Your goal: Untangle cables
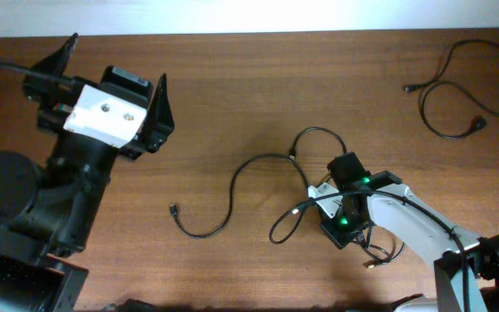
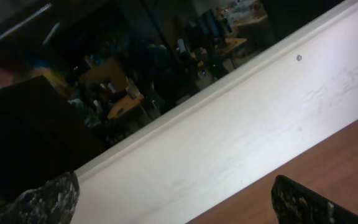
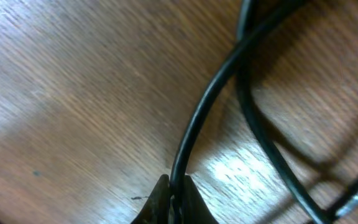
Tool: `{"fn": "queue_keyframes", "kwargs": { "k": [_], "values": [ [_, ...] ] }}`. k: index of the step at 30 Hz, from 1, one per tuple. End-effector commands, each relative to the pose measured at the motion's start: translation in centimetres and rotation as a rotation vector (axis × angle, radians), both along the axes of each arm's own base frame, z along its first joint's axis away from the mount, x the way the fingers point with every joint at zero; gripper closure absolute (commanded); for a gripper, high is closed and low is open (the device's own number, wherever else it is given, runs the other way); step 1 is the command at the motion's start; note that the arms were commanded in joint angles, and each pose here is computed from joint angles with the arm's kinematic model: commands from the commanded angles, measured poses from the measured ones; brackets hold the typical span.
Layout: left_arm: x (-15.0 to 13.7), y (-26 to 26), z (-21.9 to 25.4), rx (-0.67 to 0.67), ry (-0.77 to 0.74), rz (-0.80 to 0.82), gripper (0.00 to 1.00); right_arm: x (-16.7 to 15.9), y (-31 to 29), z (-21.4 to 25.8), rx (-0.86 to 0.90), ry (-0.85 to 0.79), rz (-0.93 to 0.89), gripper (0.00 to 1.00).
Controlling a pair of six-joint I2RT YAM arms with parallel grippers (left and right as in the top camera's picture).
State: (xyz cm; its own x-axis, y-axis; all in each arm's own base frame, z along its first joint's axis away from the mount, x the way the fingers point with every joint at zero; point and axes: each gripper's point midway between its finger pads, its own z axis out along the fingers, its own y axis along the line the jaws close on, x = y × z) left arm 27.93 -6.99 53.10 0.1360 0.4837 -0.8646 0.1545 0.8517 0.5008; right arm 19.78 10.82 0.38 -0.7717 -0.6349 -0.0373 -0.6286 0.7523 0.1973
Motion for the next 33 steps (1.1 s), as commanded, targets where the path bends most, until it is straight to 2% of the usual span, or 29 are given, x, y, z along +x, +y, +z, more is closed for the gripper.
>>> {"fn": "queue_keyframes", "kwargs": {
  "k": [1, 3, 4, 5, 7, 10, 12, 14, 15, 16, 17, 18, 20, 24, 26, 27, 29, 31, 33],
  "values": [
    [-0.6, 0.1, 0.3, -0.016, -0.011, -0.007, 0.01, 1.1, 3.5, 3.4, 0.155, -0.037, 0.087, 0.96],
    [-0.6, 0.1, 0.3, -0.016, -0.01, -0.007, 0.01, 4.6, 7.0, 12.8, 0.228, -0.215, 0.161, 0.96],
    [-0.6, 0.1, 0.2, -0.016, -0.008, -0.007, 0.01, 5.2, 7.8, 15.4, 0.247, -0.26, 0.179, 0.96],
    [-0.5, 0.1, 0.2, -0.015, -0.005, -0.007, 0.01, 6.6, 9.0, 21.0, 0.262, -0.373, 0.177, 0.96],
    [-0.5, 0.1, 0.0, -0.013, -0.001, -0.008, 0.01, 8.0, 10.4, 28.1, 0.334, -0.525, 0.174, 0.96],
    [0.1, -0.1, -0.5, -0.008, 0.016, -0.008, 0.01, 8.5, 11.0, 43.1, 0.533, -0.87, 0.15, 0.96],
    [0.6, -0.3, -0.9, -0.005, 0.028, -0.008, 0.01, 7.5, 11.6, 50.0, 0.672, -1.041, 0.191, 0.96],
    [0.9, -1.2, -1.2, 0.0, 0.04, -0.056, 0.01, 7.3, 12.0, 53.2, 0.743, -1.131, 0.219, 0.96],
    [0.8, -2.3, -1.4, 0.003, 0.046, -0.119, 0.01, 7.6, 12.2, 53.2, 0.739, -1.142, 0.223, 0.96],
    [0.3, -4.0, -1.5, 0.005, 0.049, -0.22, 0.02, 8.8, 11.8, 53.2, 0.71, -1.166, 0.205, 0.96],
    [0.1, -4.4, -1.5, 0.006, 0.048, -0.247, 0.01, 10.5, 10.6, 53.5, 0.697, -1.197, 0.169, 0.96],
    [0.1, -4.4, -1.5, 0.006, 0.048, -0.246, 0.01, 10.8, 10.1, 54.2, 0.725, -1.213, 0.174, 0.96],
    [0.1, -4.4, -1.4, 0.006, 0.048, -0.245, 0.01, 9.4, 10.5, 57.0, 0.88, -1.24, 0.25, 0.96],
    [0.1, -4.4, -1.7, 0.007, 0.056, -0.247, 0.01, 4.2, 11.1, 65.3, 1.162, -1.401, 0.428, 0.96],
    [0.1, -4.4, -1.7, 0.007, 0.056, -0.247, 0.01, 5.5, 10.3, 65.2, 1.099, -1.456, 0.39, 0.96],
    [0.1, -4.4, -1.7, 0.007, 0.056, -0.247, 0.01, 7.5, 9.2, 64.3, 0.993, -1.498, 0.343, 0.96],
    [0.1, -4.4, -1.6, 0.007, 0.056, -0.247, 0.01, 13.5, 4.5, 61.8, 0.658, -1.588, 0.163, 0.96],
    [0.1, -4.5, -1.7, 0.008, 0.059, -0.253, 0.01, 17.2, -0.9, 60.4, 0.336, -1.66, 0.056, 0.96],
    [0.1, -5.4, -2.1, 0.011, 0.074, -0.301, 0.01, 19.2, -8.1, 60.2, -0.018, -1.714, -0.069, 0.96]
  ]
}}
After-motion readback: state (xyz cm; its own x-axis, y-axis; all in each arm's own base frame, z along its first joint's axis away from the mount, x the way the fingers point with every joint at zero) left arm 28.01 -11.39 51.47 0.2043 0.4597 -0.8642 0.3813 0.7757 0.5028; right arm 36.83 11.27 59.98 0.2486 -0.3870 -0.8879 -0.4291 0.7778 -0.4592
